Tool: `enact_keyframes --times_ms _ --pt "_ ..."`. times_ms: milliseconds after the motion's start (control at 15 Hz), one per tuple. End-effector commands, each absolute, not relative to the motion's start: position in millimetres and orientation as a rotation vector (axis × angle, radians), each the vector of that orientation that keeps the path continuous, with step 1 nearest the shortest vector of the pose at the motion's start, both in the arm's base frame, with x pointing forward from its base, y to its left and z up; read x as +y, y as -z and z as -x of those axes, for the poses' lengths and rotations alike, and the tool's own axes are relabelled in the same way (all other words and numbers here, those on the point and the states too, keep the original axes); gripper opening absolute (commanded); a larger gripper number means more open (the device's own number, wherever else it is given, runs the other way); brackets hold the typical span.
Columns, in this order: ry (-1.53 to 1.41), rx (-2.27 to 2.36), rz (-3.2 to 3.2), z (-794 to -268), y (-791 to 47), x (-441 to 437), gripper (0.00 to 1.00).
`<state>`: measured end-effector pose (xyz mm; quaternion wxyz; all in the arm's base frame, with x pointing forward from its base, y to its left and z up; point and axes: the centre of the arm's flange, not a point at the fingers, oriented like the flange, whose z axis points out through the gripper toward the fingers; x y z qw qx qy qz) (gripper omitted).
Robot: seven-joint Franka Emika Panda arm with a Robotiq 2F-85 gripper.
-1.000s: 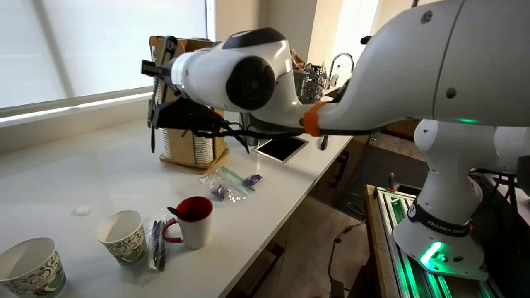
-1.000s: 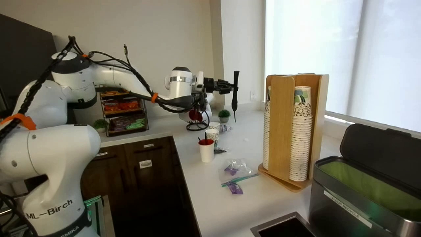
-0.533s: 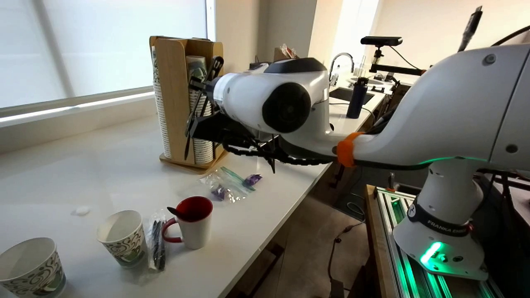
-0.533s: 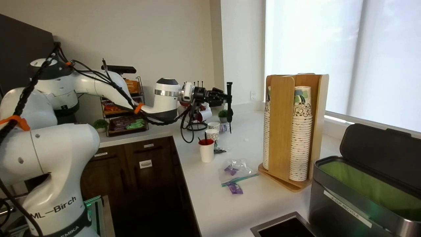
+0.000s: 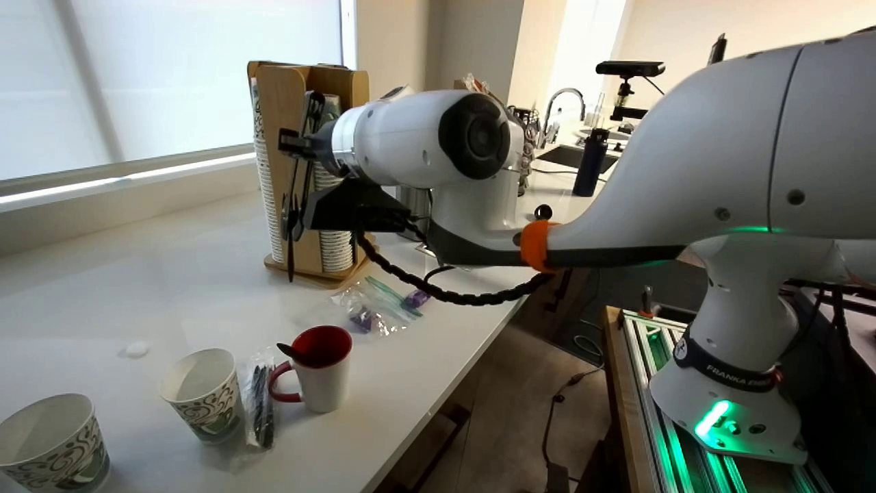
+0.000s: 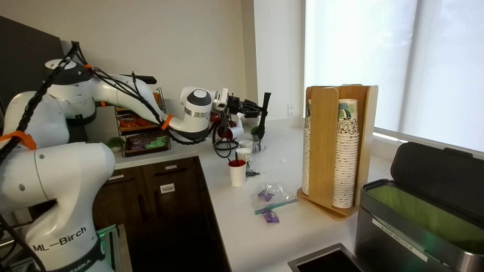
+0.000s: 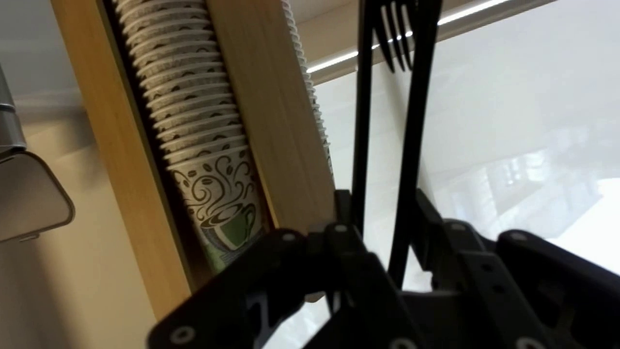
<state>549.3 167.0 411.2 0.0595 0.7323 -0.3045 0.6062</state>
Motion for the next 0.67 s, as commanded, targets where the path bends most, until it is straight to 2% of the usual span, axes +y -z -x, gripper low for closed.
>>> enact_keyframes --times_ms 0,600 --pt "-1.761 -0.835 -2.383 -542.2 -418.7 158.0 0.08" --pt "-1.658 -0.547 -2.581 -522.1 -408.6 160.9 0.08"
